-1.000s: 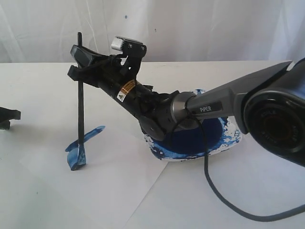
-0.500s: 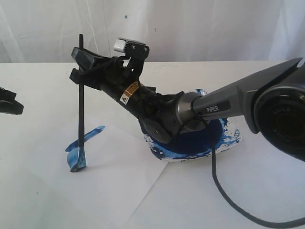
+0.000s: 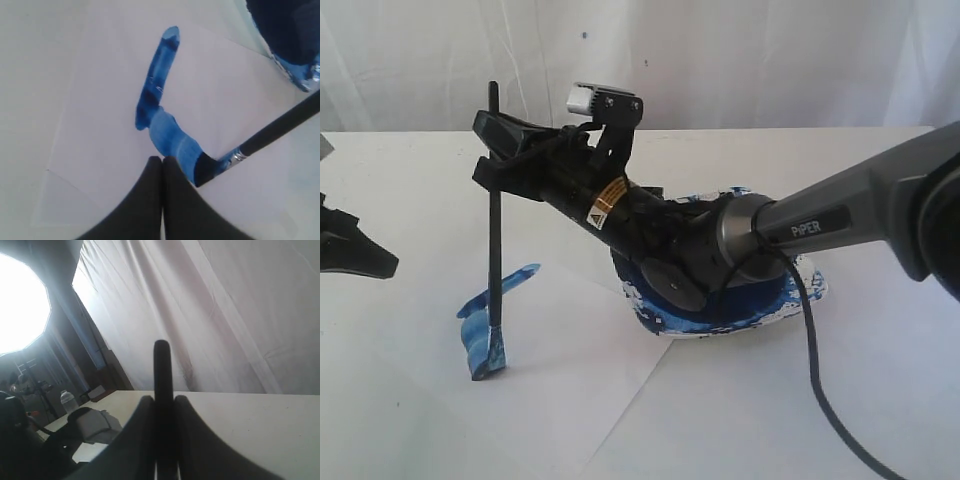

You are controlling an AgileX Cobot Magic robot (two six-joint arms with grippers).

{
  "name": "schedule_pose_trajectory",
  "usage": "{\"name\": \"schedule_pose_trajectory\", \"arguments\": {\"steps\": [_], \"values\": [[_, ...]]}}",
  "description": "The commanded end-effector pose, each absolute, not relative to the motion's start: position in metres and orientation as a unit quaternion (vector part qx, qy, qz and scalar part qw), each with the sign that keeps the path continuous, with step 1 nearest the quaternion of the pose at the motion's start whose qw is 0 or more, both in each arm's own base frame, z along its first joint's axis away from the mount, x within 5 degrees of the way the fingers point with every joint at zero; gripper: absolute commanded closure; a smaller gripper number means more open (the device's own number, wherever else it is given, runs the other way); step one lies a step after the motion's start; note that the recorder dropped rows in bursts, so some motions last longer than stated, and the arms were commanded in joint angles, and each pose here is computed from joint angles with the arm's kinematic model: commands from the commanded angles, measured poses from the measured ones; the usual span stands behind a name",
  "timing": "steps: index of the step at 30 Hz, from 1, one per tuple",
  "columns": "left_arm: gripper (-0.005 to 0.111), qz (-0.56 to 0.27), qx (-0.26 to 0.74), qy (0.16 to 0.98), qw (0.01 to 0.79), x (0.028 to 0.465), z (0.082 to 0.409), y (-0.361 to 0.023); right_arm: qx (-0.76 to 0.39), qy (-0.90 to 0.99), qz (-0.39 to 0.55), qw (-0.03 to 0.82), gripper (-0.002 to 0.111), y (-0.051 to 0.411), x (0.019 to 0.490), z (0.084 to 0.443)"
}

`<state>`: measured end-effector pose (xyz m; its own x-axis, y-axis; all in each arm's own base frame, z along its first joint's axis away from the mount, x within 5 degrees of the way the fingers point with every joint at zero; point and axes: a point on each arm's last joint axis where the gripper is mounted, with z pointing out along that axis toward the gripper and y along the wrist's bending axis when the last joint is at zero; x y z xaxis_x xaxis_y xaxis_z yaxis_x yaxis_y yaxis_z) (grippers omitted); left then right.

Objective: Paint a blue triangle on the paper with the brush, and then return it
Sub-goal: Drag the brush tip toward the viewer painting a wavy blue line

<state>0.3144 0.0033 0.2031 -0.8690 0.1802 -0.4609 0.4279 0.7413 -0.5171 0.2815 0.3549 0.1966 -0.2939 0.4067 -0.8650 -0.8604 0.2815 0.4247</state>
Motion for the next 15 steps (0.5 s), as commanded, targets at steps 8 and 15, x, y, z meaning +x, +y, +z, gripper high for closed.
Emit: {"name": "schedule_pose_trajectory", "arguments": {"steps": [8, 15], "values": [[0.107, -0.407, 0.135, 0.898, 0.102, 0.318, 0.150, -0.003, -0.230, 0.573, 0.550, 0.563, 0.108, 0.342, 0.267, 0.207], [0.107, -0.425, 0.114, 0.896, 0.067, 0.320, 0.125, -0.004, -0.232, 0.577, 0.547, 0.560, 0.108, 0.337, 0.262, 0.209]]}}
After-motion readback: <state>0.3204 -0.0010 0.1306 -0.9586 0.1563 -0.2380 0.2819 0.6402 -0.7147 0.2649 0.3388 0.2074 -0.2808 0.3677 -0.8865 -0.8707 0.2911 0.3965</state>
